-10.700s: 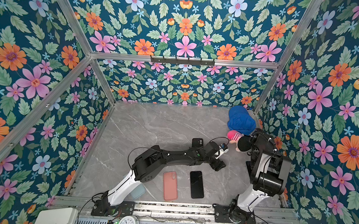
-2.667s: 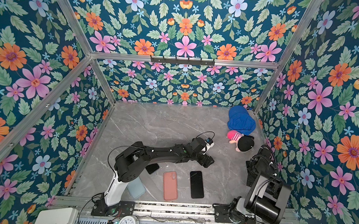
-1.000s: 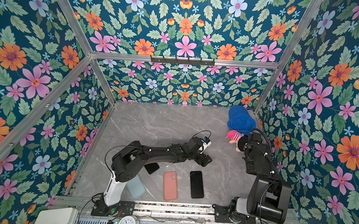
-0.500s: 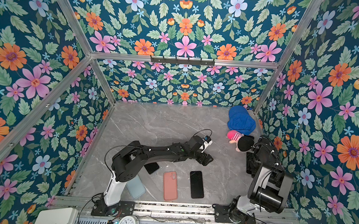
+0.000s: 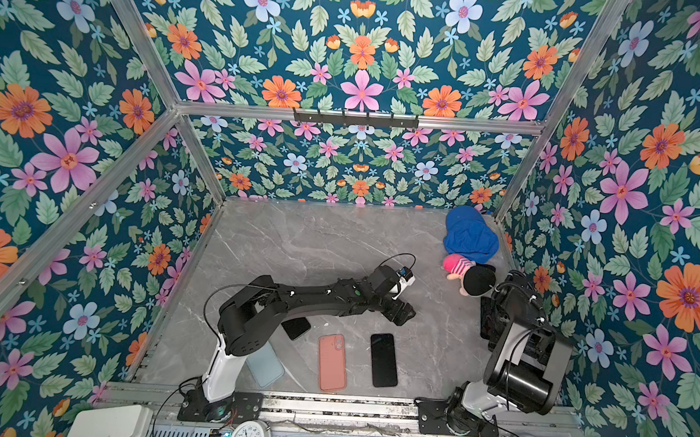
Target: Put the phone into the phone case
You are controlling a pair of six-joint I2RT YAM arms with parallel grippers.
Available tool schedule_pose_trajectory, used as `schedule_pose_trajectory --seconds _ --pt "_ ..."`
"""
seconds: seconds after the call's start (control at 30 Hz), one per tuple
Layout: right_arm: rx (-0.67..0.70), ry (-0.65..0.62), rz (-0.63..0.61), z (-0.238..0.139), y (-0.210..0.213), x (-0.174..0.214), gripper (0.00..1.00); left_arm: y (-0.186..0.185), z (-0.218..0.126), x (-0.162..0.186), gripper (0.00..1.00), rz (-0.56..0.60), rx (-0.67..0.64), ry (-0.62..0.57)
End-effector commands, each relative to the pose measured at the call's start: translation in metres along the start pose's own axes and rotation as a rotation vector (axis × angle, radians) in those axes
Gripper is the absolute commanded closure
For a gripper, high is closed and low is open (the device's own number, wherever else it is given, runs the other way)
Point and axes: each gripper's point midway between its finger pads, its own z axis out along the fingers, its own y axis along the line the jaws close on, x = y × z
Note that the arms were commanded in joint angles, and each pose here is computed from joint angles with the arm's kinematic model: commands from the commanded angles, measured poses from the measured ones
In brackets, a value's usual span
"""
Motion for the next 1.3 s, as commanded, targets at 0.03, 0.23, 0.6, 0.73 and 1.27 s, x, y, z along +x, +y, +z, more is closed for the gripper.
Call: schedule_pose_trajectory --seconds 0.03,0.23,0.6,0.73,1.27 --pt "0.048 0.023 0.056 0.011 -0.005 0.007 0.25 0.002 -0.006 -0.001 0.13 0.013 -0.027 0.002" --pt "0.063 0.030 0.084 0.023 -0.008 0.008 0.24 -0.001 -0.007 0.003 0.12 0.023 -0.037 0.013" --pt "0.041 0.123 0.024 0.033 0.019 0.022 0.23 0.000 0.000 0.004 0.13 0.028 -0.052 0.034" --pt "0.016 0.147 -0.081 0.031 0.038 0.035 0.24 0.001 0.003 0.004 0.12 0.027 -0.056 0.035" --pt "0.056 0.138 -0.618 0.014 0.070 0.084 0.32 0.018 -0.010 -0.001 0.13 -0.017 -0.049 -0.024"
